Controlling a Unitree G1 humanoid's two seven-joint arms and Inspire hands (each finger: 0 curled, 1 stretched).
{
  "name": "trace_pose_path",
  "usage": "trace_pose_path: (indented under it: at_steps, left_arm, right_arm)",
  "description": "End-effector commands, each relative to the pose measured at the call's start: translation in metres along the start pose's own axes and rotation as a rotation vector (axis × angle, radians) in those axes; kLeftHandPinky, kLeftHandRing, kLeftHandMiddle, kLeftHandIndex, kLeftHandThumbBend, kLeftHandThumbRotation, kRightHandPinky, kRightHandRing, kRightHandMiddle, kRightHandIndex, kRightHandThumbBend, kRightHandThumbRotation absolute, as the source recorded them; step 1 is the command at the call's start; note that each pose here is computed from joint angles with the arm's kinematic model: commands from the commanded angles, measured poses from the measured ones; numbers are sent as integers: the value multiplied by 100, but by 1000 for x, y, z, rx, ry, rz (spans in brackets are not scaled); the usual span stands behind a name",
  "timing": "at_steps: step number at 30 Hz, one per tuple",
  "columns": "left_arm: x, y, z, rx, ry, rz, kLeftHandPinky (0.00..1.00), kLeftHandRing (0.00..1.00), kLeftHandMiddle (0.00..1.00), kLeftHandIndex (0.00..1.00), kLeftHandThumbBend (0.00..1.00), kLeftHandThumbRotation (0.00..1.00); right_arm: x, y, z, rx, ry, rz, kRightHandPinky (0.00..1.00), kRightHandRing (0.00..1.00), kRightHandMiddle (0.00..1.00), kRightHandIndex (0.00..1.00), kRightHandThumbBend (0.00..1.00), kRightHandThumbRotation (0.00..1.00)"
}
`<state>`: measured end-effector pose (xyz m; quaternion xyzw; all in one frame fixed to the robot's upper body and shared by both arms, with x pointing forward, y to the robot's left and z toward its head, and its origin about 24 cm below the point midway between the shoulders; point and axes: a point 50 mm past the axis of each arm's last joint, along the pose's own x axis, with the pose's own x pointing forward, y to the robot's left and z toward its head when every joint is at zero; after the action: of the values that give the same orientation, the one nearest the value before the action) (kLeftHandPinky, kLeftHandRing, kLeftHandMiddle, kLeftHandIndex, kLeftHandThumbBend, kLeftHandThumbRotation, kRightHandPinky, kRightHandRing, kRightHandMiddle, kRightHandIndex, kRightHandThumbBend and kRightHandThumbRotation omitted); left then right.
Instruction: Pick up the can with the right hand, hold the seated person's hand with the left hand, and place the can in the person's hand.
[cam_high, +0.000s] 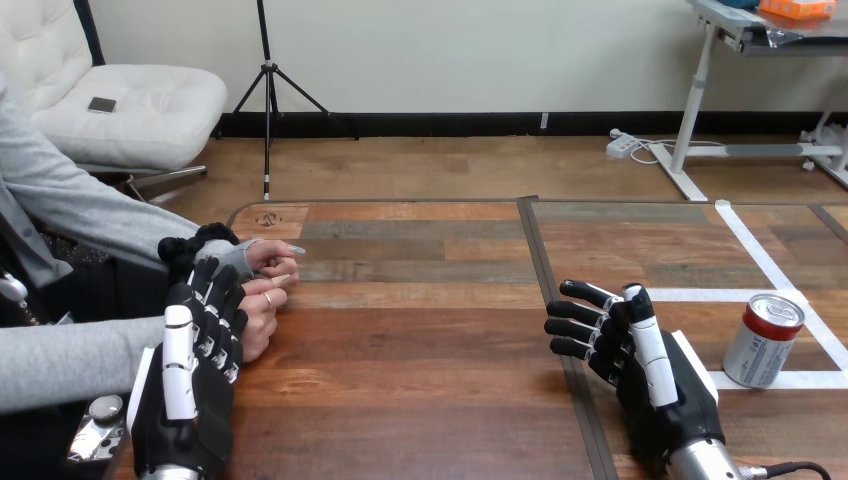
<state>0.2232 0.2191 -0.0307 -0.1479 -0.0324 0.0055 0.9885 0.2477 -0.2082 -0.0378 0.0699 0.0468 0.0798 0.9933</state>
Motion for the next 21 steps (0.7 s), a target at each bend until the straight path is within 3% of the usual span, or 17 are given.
trace_pose_path:
  at_steps: [1,9,21]
  left_arm:
    - [20,-6,20,17,-93,-49,100,97,95,97,56,100]
    - [21,-5,20,15,-90,-49,100,96,95,96,58,100]
    - [21,-4,20,39,-77,-49,100,95,94,96,62,100]
  right_arm:
    - [25,-1,36,-38,-120,52,73,74,74,76,78,90]
    - [28,1,40,-57,-134,47,73,74,74,75,78,88]
    - [34,-3,56,-180,-168,31,69,72,71,73,73,85]
